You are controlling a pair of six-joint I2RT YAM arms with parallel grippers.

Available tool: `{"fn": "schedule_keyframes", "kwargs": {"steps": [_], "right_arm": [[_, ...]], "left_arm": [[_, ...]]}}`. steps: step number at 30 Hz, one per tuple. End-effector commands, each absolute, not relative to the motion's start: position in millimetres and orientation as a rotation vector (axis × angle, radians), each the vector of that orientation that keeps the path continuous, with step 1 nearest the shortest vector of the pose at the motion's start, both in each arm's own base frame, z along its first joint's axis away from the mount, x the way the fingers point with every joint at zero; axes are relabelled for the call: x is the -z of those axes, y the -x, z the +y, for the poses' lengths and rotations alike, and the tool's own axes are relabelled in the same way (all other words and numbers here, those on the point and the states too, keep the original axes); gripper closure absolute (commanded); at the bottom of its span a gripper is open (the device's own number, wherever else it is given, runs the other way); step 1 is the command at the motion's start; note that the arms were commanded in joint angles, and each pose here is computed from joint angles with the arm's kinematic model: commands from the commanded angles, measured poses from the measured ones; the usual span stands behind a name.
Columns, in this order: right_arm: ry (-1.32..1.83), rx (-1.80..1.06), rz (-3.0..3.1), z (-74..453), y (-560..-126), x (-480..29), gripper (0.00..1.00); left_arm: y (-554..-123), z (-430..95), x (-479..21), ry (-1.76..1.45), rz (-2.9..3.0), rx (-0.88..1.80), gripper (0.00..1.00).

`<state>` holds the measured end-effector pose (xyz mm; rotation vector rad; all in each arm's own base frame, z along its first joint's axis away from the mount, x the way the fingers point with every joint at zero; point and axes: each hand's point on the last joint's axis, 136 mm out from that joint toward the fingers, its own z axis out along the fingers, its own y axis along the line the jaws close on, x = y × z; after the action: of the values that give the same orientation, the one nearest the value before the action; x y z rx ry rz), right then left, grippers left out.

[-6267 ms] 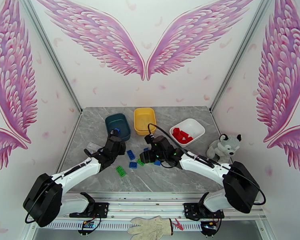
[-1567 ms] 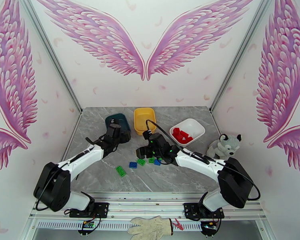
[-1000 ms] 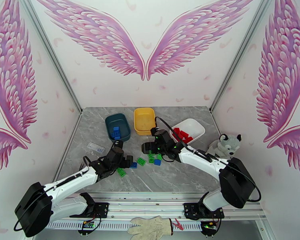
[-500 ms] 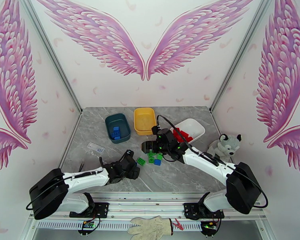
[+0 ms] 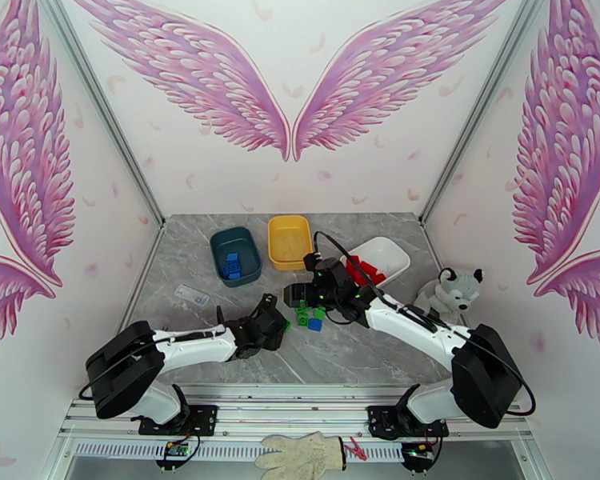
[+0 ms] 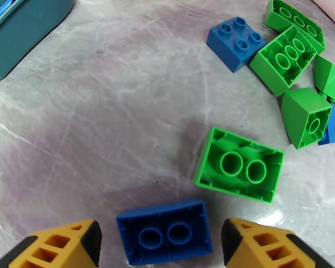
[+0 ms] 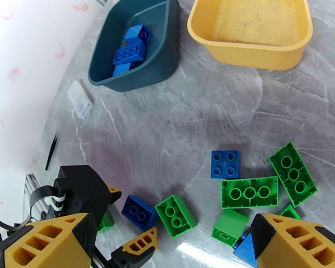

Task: Sort the legos into containers by color

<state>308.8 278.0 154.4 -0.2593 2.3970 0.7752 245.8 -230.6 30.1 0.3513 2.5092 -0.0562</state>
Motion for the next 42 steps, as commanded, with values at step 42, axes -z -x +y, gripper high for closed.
{"fn": "schedule_keyframes", "kwargs": {"steps": [42], "right_arm": [[0.231, -0.840, 2.395, 278.5, -308.3, -154.6, 0.06]], "left_arm": [[-355.4, -134.4, -175.1, 0.122, 2.211, 0.161, 0.53]]}}
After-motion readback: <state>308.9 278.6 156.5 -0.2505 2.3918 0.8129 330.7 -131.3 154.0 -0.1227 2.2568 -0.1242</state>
